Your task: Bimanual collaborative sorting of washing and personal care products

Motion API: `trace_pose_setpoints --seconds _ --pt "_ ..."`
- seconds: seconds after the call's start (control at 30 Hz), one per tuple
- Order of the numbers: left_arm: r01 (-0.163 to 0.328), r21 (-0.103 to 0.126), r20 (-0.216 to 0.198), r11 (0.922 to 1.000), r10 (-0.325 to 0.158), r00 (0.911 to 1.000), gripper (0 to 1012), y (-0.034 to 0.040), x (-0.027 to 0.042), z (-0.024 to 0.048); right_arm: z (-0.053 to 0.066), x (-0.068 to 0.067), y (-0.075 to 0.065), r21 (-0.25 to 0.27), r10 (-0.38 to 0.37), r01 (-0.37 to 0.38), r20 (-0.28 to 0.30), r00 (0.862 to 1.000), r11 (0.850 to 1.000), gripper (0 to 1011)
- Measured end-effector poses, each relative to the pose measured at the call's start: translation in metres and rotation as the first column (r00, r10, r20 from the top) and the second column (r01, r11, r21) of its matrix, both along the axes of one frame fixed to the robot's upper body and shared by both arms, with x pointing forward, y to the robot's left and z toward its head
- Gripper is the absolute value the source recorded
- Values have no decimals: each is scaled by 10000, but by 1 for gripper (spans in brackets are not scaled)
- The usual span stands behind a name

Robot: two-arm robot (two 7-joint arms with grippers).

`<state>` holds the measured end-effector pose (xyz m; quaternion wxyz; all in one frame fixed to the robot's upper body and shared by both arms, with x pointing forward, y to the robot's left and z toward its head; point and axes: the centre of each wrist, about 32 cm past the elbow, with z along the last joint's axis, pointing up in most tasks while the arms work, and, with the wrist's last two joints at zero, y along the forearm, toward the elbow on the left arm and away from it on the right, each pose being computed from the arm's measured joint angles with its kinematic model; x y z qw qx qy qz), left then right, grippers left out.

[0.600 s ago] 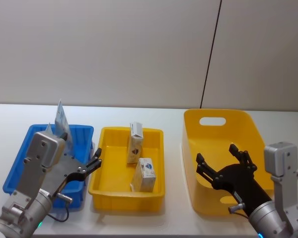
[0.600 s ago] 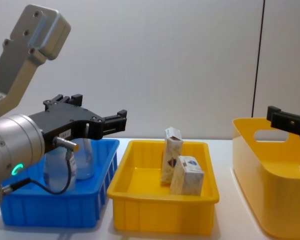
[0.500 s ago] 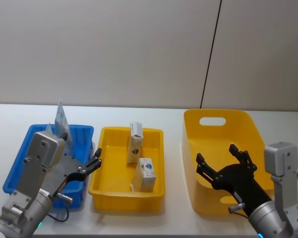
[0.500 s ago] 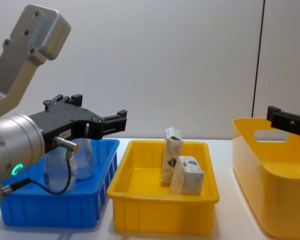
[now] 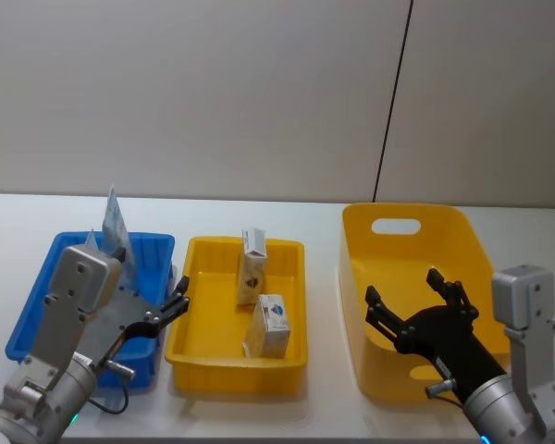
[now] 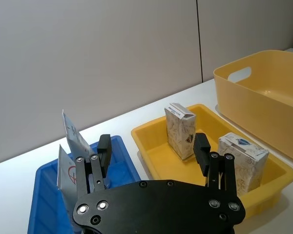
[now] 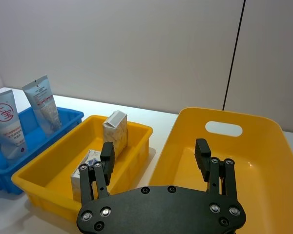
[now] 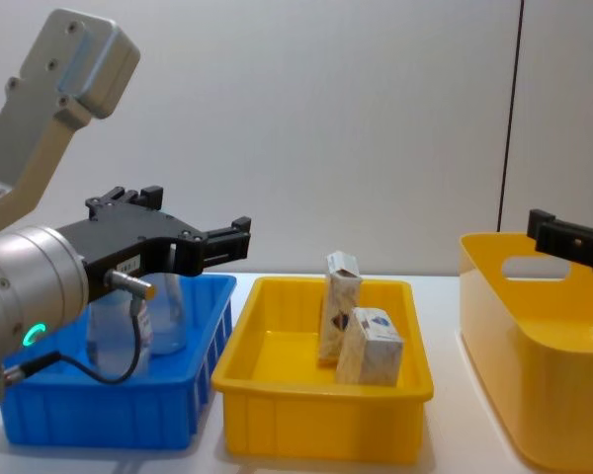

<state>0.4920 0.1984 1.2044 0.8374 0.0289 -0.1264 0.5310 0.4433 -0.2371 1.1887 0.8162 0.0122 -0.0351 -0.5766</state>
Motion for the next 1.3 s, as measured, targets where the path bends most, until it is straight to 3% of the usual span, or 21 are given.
trace_pose_setpoints --seconds 0.83,1.3 --pt "0 0 1 10000 0 10000 1001 0 0 0 0 14 -7 -3 20 -20 0 10000 10000 1002" --pt "-1 0 1 10000 1 10000 1001 0 0 0 35 274 15 36 809 -809 -169 9966 9967 1002"
